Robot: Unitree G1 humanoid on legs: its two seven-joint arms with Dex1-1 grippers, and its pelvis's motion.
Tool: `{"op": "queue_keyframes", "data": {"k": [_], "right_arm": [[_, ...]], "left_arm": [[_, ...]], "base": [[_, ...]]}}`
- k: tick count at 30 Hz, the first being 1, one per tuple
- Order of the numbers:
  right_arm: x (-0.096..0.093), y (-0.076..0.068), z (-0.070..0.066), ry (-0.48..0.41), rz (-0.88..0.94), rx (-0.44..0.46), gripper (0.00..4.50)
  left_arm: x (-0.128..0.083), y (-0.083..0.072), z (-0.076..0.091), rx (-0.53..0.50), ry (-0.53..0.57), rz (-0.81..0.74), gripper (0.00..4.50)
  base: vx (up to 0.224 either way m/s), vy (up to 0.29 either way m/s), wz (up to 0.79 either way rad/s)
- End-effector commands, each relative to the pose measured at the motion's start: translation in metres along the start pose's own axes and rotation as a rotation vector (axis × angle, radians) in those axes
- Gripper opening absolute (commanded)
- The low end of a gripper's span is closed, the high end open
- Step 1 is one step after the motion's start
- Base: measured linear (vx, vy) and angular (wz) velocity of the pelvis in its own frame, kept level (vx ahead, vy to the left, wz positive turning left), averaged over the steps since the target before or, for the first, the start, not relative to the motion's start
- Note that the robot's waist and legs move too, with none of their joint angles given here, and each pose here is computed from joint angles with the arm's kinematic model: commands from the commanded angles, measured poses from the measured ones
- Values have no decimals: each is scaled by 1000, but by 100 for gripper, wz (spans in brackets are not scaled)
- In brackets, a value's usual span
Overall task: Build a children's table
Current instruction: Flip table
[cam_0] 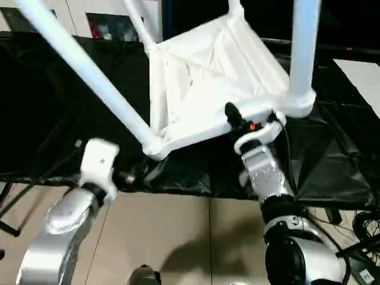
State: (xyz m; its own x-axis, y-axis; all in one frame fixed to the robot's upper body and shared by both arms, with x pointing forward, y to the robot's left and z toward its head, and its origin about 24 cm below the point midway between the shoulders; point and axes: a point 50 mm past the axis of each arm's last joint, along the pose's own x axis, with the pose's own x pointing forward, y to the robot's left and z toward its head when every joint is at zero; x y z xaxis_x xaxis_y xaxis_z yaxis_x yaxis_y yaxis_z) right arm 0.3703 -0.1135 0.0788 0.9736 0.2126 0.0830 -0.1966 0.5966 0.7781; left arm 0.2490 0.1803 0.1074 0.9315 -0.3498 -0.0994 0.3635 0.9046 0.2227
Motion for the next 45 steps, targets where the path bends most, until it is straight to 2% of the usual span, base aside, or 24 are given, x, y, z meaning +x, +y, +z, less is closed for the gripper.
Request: {"op": "queue_keyframes", "data": {"k": [1,7,10,12,13,14,18,19,21,24,27,30,34,35,38,39,40,41,45], "right_arm": [[3,15,52,-157,27,-339,200],[1,21,71,-203,-52,-451,200],[1,25,82,-197,-89,-512,196],[1,26,83,-186,-102,-536,195],[1,28,87,-154,-126,-600,194],[1,28,89,-150,-143,-626,194],[2,36,96,-162,-174,-741,193],[3,40,97,-168,-186,-778,193],[3,42,97,-169,-189,-789,192],[6,48,96,-169,-203,-866,190],[8,49,92,-156,-219,-894,179],[10,52,79,-131,-232,-957,173],[12,57,62,-99,-210,-944,170],[12,57,62,-99,-210,-944,170],[17,58,46,-41,-198,-928,170],[18,58,44,-33,-189,-924,170],[19,57,42,-19,-171,-913,203],[19,57,42,-19,-171,-913,223],[19,55,44,-12,-128,-869,244]], "left_arm": [[3,-8,20,98,-76,-85,450],[10,-15,37,144,-125,-162,450],[14,-14,45,171,-151,-168,450],[16,-14,47,181,-155,-174,450],[18,-13,54,207,-169,-190,450],[19,-13,56,215,-172,-194,450],[24,-9,71,279,-216,-191,450],[26,-7,79,309,-243,-186,450],[27,-7,82,316,-252,-184,450],[29,-5,97,357,-296,-178,450],[31,-4,106,371,-331,-179,450],[32,-5,121,430,-380,-184,450],[33,-7,139,473,-443,-200,450],[33,-7,139,473,-443,-200,450],[31,-11,166,570,-555,-182,450],[30,-10,171,589,-576,-168,450],[28,-8,182,648,-620,-124,450],[28,-8,182,648,-620,-124,450],[28,2,198,758,-656,-33,450]], "base": [[0,0,0],[0,0,0],[0,0,0],[0,0,0],[0,0,0],[0,0,0],[0,0,0],[0,0,0],[0,0,0],[0,0,0],[0,0,0],[0,0,0],[0,0,0],[0,0,0],[0,0,0],[0,0,0],[0,0,0],[0,0,0],[0,0,0]]}}
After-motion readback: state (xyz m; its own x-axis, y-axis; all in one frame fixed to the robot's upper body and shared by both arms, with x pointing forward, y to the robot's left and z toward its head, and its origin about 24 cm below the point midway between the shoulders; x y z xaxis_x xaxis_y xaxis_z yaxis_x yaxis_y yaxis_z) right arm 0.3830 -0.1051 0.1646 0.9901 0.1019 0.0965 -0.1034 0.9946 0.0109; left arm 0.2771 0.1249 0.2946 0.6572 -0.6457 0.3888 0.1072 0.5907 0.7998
